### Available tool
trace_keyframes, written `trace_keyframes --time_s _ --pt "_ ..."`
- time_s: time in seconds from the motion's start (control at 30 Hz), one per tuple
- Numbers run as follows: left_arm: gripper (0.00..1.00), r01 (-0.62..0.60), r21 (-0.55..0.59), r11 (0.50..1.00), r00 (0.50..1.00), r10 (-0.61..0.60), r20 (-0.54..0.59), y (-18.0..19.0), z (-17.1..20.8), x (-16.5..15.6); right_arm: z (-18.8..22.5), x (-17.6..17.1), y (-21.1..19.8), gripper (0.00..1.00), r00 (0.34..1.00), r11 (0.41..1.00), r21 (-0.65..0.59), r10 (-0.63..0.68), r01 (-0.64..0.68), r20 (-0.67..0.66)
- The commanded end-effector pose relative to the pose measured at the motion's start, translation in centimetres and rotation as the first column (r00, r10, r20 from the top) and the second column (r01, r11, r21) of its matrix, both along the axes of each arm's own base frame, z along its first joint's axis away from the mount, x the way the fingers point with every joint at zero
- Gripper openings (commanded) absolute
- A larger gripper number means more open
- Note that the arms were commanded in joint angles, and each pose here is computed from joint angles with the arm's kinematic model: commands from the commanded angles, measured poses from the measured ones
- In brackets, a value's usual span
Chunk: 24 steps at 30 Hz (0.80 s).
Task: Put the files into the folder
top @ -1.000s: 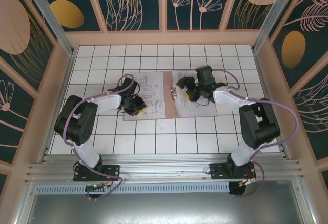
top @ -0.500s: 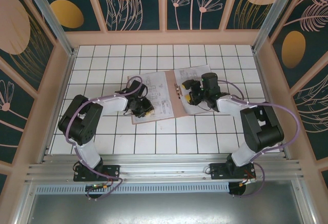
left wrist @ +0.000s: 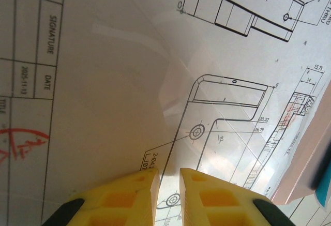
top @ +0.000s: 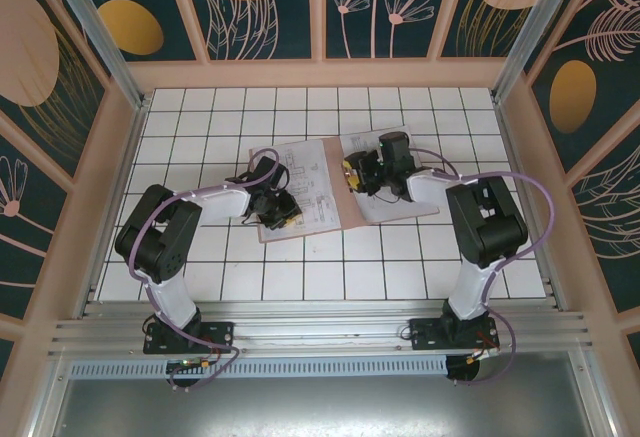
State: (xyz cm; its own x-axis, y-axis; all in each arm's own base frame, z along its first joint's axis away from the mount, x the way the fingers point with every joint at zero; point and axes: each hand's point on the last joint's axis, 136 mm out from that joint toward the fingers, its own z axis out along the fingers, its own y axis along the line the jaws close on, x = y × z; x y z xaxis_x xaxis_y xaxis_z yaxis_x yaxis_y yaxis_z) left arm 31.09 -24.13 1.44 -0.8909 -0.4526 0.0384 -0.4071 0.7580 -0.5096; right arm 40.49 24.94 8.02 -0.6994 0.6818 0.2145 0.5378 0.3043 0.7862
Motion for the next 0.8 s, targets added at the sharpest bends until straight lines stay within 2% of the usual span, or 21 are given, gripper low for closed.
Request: trace_keyframes --time_s 0.0,0.47,0.77 --pt "0.21 0.002 0.051 0.999 0.997 0.003 -0.083 0.8 -2.3 -2.0 0.2 -0.2 1.0 0.44 0.999 1.0 0.011 0.023 -0.023 -0.022" --pt "0.21 0.003 0.055 0.998 0.997 0.001 -0.083 0.8 -2.3 -1.8 -1.0 -0.6 0.2 0.29 0.998 0.998 -0.049 0.029 -0.032 -0.056" --pt "0.2 0.005 0.056 0.998 0.996 0.0 -0.084 0.8 -2.3 -1.8 -1.3 -0.5 0.1 0.24 0.998 0.998 -0.055 0.027 -0.031 -0.061"
